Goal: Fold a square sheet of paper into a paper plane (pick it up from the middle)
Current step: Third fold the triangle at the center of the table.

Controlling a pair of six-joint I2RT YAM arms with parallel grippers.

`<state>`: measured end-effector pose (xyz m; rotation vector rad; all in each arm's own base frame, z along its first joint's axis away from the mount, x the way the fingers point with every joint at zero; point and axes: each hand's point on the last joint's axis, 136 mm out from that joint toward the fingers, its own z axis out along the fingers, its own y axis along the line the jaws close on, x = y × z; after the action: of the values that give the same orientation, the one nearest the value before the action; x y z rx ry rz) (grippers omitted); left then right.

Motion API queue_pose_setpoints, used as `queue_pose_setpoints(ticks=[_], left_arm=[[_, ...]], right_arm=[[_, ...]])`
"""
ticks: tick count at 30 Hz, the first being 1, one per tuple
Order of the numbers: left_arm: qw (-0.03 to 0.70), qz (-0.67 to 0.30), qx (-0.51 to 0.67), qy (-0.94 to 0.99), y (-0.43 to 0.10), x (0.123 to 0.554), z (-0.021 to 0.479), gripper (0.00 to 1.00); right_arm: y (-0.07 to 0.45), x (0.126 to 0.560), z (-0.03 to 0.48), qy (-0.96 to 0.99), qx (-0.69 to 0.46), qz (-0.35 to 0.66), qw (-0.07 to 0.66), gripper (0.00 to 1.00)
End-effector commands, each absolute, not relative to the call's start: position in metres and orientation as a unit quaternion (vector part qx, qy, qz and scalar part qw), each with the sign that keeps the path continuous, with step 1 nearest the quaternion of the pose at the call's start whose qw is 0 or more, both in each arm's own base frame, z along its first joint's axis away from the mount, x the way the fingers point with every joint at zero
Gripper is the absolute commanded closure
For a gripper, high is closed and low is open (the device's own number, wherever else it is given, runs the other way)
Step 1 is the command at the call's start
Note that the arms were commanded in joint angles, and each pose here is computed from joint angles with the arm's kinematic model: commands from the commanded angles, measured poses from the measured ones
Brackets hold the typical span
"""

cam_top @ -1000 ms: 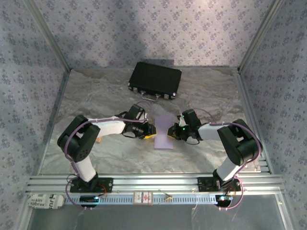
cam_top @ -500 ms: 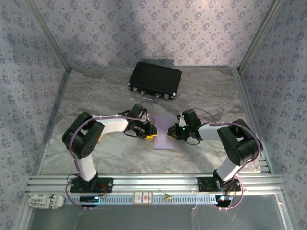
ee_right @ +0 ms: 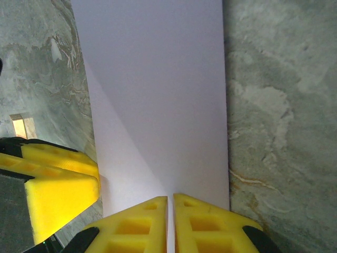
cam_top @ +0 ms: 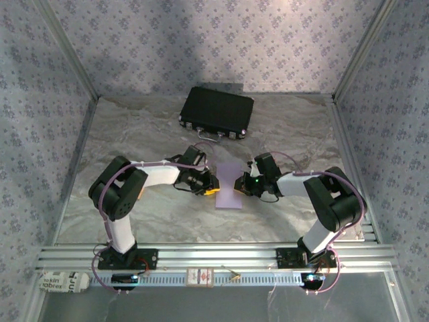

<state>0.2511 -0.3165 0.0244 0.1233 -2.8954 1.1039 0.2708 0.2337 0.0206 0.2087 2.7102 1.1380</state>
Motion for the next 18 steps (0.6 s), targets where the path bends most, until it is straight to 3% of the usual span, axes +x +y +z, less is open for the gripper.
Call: queue_pose_setpoints(ticks=[1, 18], left_arm=[[0.024, 0.373, 0.037, -0.927, -0.3256, 0.2518, 0.0212, 0.76], [0.007, 0.387, 0.056, -0.92, -0.3219, 0.256, 0.023, 0.75]], right_arm=[[0.2233, 0.26, 0.0031, 0.926, 0.083, 0.359, 0.076, 0.88], [0.2223, 0.2586, 0.0028, 0.926, 0.085, 0.36, 0.077, 0.88]])
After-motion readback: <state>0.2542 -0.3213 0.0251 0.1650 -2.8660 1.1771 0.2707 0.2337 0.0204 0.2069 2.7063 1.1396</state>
